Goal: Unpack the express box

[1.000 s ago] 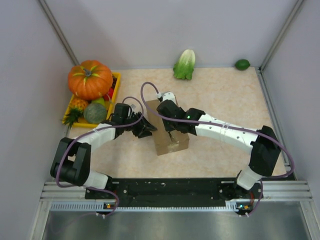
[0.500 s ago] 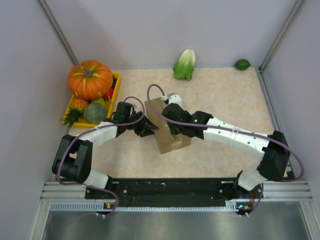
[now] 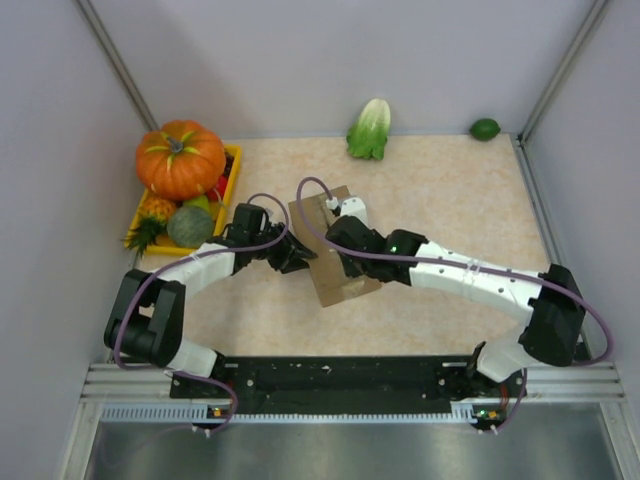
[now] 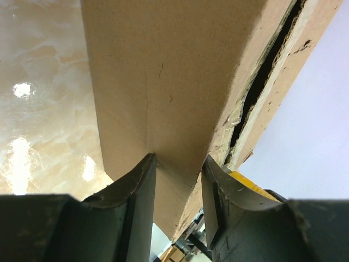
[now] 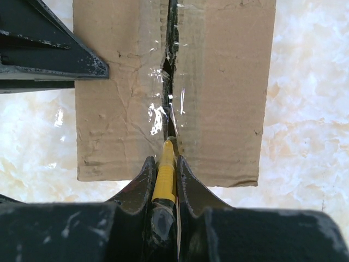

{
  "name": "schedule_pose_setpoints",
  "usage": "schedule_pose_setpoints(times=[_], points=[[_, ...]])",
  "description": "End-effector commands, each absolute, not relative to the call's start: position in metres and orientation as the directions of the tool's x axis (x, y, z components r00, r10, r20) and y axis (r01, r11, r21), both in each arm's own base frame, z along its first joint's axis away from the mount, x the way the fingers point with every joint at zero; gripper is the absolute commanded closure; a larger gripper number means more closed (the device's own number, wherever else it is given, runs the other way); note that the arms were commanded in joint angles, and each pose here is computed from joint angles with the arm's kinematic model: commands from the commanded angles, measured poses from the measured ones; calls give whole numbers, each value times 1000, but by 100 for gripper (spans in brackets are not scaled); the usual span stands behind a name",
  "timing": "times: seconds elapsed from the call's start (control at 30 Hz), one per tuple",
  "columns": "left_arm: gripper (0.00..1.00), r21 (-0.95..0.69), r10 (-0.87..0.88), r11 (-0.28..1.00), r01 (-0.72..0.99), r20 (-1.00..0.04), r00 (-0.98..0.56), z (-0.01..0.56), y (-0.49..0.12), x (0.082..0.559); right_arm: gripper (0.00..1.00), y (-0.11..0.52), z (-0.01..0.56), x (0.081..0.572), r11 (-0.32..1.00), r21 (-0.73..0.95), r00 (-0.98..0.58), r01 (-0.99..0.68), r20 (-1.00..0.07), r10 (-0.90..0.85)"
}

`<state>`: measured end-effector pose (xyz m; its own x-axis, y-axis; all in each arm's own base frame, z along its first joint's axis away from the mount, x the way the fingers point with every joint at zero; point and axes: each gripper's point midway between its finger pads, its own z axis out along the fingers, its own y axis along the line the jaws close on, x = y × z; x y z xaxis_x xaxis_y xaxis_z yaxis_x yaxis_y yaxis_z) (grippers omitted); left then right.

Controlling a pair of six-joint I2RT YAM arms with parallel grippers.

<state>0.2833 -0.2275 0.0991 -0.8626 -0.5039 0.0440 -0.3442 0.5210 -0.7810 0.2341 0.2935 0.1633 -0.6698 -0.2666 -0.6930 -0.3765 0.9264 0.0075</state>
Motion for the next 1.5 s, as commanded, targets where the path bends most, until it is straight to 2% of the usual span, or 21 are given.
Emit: schedule_pose_setpoints(times=[0.0, 0.5, 1.17, 1.27, 1.47], points=[[80, -781, -562, 508, -362, 18, -827, 103, -224, 303, 100, 286, 177, 220, 923, 37, -666, -383, -703, -248], [82, -782, -583, 502, -369, 9, -812, 109, -224, 312, 100, 265, 166, 189, 904, 99, -711, -416, -654, -256], [82, -789, -568, 509, -343, -9, -823, 113, -225, 313, 100, 241, 186, 180, 901, 152, -672, -405, -718, -181], [78, -807, -556, 505, -307, -33, -830, 122, -227, 315, 100, 237, 185, 182, 915, 155, -676, -372, -721, -152], [56, -848, -502, 517, -120, -187, -844, 167, -229, 322, 100, 226, 168, 191, 951, 194, -731, -241, -681, -46]])
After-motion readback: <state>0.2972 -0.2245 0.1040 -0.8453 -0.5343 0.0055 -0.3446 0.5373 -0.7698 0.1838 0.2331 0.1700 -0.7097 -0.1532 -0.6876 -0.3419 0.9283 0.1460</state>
